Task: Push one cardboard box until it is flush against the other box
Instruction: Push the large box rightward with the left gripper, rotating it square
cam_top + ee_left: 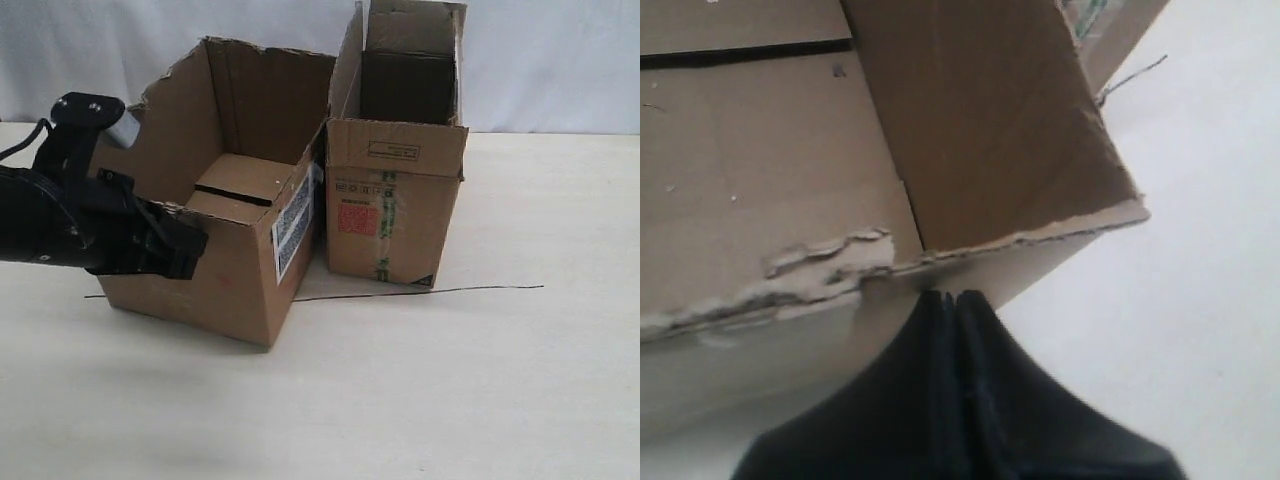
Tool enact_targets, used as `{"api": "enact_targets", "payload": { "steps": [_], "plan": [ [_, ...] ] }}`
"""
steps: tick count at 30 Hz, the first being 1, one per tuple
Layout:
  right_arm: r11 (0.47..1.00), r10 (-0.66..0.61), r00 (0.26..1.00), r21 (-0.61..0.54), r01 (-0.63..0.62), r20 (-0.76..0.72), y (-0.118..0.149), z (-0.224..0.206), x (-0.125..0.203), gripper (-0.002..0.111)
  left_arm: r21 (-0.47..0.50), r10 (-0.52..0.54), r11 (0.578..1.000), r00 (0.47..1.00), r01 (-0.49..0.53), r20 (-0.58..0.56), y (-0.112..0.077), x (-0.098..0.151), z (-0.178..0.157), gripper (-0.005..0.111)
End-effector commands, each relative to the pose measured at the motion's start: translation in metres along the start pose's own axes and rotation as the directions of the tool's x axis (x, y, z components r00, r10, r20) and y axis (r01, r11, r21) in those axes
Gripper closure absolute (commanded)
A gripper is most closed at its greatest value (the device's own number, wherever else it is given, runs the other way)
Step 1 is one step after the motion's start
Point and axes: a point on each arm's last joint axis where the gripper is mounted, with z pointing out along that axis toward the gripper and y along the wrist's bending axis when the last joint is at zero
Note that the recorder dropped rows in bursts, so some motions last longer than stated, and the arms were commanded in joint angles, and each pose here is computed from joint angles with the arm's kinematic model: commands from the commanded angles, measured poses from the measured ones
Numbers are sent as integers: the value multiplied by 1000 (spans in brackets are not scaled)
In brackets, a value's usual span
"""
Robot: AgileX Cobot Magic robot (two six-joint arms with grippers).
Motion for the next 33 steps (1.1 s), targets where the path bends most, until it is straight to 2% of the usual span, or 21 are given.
{"api": "enact_targets", "payload": {
  "steps": [1,10,16,20,27,33],
  "plan": [
    [1000,-2,1000,0,2,-6,0,0,2,103,-26,-41,999,998,42,52,3,-4,5,107],
    [1000,-2,1000,0,2,-6,0,0,2,103,45,-97,995,994,94,58,6,-1,30,107],
    [1000,0,1000,0,0,-6,0,0,2,103,57,-107,993,990,103,88,10,-17,41,107],
    [1000,0,1000,0,0,-6,0,0,2,103,108,-102,990,991,92,90,10,-31,52,107],
    [1000,0,1000,0,0,-6,0,0,2,103,182,-142,975,987,128,68,12,-38,73,107],
    [1000,0,1000,0,0,-6,0,0,2,103,185,-151,974,985,133,88,12,-45,74,107]
  ]
}}
